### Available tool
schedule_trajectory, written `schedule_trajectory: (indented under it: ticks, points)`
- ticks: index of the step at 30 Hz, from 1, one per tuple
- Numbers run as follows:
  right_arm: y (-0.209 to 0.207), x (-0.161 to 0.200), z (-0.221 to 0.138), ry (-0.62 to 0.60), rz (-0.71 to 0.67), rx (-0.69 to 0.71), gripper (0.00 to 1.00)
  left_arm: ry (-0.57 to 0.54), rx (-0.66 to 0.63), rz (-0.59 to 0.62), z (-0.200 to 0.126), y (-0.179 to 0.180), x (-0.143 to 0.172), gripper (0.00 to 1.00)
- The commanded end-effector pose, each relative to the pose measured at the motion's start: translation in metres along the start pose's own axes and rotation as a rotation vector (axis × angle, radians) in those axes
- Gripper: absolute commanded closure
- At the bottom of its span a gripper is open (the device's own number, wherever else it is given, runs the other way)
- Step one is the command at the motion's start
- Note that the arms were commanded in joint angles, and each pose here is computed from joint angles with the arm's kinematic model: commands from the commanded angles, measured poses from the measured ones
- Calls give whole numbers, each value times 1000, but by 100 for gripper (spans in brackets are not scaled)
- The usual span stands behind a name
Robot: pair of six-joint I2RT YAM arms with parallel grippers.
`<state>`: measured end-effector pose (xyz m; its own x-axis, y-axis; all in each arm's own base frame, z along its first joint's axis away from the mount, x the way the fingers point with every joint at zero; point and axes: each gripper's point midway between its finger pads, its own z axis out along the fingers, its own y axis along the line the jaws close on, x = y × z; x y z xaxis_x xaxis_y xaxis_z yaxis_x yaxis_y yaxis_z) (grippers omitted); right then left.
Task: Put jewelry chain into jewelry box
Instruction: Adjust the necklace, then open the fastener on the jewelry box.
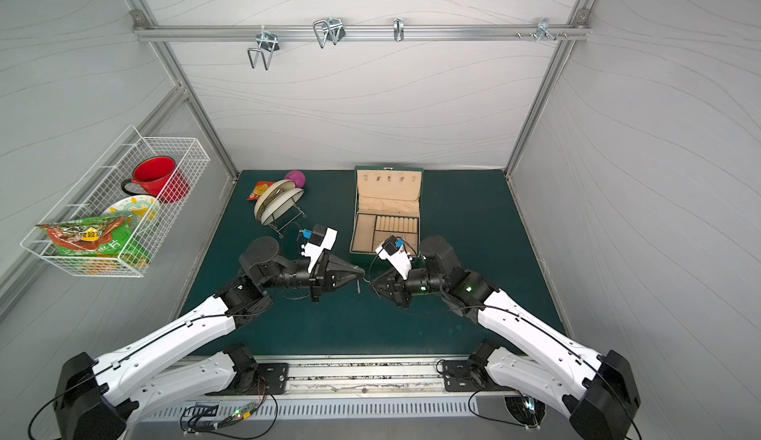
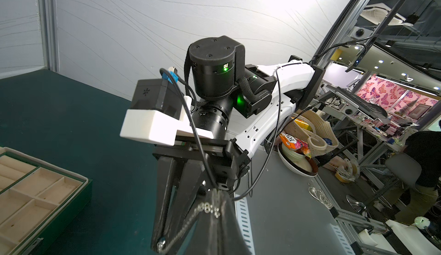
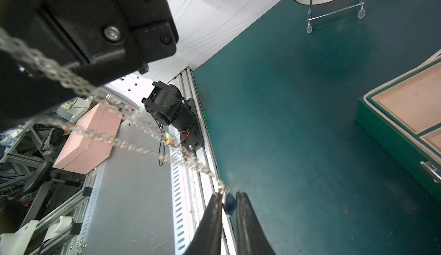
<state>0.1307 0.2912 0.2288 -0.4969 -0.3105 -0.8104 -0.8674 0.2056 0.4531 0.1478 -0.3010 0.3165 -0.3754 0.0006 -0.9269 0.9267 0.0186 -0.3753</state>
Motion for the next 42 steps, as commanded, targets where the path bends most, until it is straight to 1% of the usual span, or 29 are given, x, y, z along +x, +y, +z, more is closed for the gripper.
schedule_trajectory:
  ticks: [1, 3, 8, 11, 14, 18, 21, 25, 28, 34, 37, 42]
  points:
    - [6, -5, -4, -26, -33, -3, 80, -39, 6, 42, -2, -5, -14, 100]
    - [5, -5, -5, -28, -35, 6, 74, -39, -2, 39, -2, -3, -14, 100]
    - [2, -8, -11, -47, -43, 50, 51, -36, -37, 25, -4, 3, -14, 100]
    - [-1, -11, -18, -66, -55, 93, 41, -35, -57, 17, -4, 7, -13, 100]
    - [-5, -15, -26, -87, -72, 144, 34, -35, -90, 7, -6, 14, -13, 100]
    - [-16, -27, -42, -125, -99, 217, 28, -37, -162, -7, -9, 27, -12, 100]
    - [-31, -42, -53, -158, -108, 277, 28, -38, -236, -25, -14, 42, -9, 100]
    - [-51, -72, -64, -211, -147, 344, 28, -57, -322, -50, -24, 62, -8, 100]
    - [-69, -93, -68, -231, -174, 369, 29, -68, -375, -59, -30, 75, -7, 100]
    - [-107, -123, -66, -181, -222, 371, 35, -88, -451, -87, -43, 99, -6, 100]
    - [-132, -136, -64, -144, -322, 374, 40, -106, -482, -106, -50, 111, -7, 100]
    - [-171, -150, -59, -105, -476, 383, 41, -98, -530, -114, -55, 127, -1, 100]
